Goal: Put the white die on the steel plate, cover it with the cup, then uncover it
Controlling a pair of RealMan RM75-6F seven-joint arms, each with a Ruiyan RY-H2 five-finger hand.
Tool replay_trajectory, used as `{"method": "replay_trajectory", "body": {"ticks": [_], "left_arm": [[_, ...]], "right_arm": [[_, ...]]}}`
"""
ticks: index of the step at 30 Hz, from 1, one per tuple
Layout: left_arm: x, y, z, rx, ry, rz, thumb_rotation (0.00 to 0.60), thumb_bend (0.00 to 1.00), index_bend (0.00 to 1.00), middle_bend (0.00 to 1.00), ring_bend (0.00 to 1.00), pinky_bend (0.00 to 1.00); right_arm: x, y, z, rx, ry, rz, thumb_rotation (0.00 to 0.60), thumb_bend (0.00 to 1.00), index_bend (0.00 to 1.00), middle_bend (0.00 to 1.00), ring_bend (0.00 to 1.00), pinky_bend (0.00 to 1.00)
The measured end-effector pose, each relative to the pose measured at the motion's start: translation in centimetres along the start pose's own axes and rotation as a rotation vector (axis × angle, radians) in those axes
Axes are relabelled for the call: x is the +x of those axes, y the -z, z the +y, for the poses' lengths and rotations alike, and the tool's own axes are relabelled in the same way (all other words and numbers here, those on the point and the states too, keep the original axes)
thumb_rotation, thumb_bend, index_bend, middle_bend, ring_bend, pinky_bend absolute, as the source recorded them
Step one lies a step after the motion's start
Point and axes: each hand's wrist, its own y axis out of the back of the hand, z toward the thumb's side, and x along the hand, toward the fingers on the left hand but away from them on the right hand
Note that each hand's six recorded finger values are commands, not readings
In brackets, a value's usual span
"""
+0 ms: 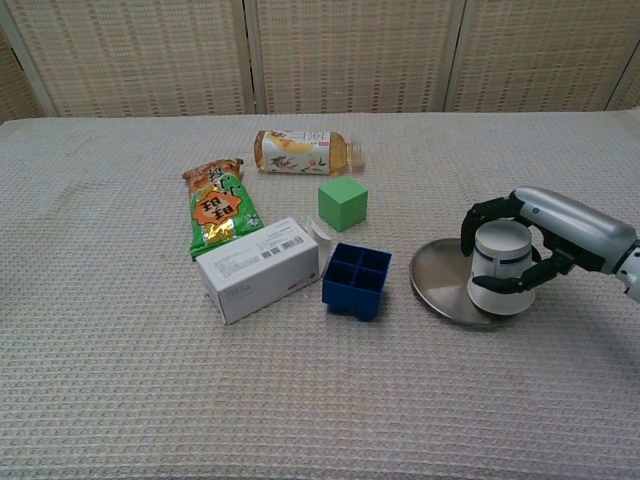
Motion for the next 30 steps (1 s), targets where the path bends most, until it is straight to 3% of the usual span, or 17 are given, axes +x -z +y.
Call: {"method": "replay_trajectory", "body": {"ticks": [23, 30], "left_arm": [[0.1, 0.3, 0.1, -0.009, -0.002, 0.005, 0.6, 0.45, 0.06, 0.08, 0.17, 0.35], [0.0, 0.2, 0.1, -0.011, -0.003, 0.003, 0.6, 0.45, 0.06, 0.08, 0.17, 0.35]], "right_arm": [[-3.6, -0.7, -1.4, -0.029, 0.07, -0.023, 0.6, 0.16, 0.52, 0.46, 0.44, 0.76], [-3.7, -0.9, -2.4, -0.18, 0.03, -0.028, 0.6, 0.16, 0.52, 0.46, 0.44, 0.76]]}}
